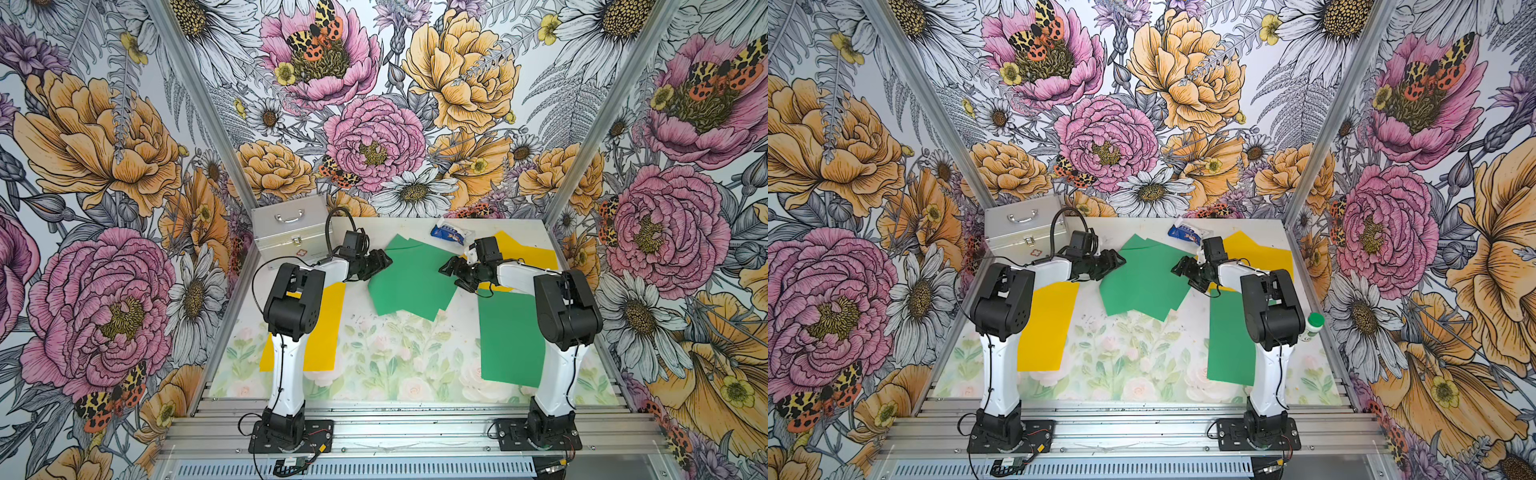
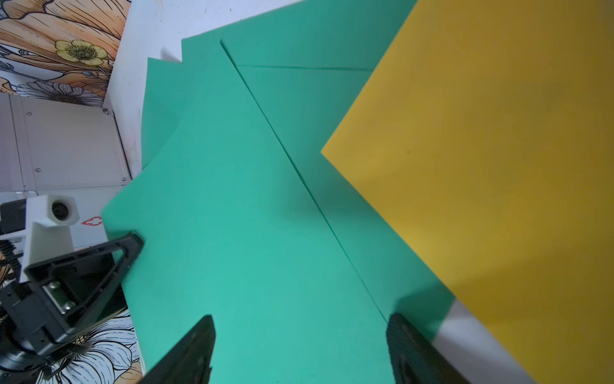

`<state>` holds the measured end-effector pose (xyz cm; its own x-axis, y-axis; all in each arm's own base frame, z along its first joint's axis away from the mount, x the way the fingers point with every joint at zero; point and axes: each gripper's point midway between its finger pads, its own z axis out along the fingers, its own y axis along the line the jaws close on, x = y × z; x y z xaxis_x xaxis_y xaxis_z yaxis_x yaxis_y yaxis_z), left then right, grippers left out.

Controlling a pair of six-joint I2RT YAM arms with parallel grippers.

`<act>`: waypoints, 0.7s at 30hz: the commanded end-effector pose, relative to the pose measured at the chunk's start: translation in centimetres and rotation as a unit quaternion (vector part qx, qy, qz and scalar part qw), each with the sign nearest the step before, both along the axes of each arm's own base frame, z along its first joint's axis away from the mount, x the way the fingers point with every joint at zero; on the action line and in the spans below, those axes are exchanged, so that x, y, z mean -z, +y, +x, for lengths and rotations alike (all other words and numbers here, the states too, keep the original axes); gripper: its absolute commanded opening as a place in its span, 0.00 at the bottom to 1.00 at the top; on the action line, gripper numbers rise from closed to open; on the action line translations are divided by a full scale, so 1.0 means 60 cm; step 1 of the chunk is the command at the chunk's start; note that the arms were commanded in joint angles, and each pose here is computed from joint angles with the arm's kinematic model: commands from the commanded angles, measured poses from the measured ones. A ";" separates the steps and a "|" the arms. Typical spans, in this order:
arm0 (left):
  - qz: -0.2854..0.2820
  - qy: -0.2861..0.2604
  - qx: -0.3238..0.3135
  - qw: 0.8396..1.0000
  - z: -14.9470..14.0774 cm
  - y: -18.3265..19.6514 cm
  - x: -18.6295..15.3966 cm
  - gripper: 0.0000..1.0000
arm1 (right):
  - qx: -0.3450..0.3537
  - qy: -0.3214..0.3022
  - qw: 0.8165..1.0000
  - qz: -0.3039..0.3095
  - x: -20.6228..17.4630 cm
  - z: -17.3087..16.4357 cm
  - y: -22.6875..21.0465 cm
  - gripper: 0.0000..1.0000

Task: Sort the scattered colored papers by color
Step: Pick up the colored paper.

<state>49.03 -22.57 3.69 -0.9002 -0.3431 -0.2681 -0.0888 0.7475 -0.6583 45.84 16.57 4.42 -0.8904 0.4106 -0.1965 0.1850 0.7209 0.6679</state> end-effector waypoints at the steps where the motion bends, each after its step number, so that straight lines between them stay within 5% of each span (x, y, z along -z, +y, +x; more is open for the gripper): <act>1: -0.004 0.014 0.020 1.000 -0.029 0.000 -0.022 0.51 | 0.000 0.082 0.996 -0.022 0.077 -0.047 -0.003 0.82; 7: -0.004 0.005 0.018 1.000 -0.032 0.006 -0.046 0.38 | -0.001 0.072 0.997 -0.020 0.062 -0.044 -0.002 0.81; 21: -0.028 -0.020 -0.003 0.999 -0.023 0.012 -0.115 0.32 | 0.006 0.011 1.000 0.017 -0.046 -0.046 0.004 0.82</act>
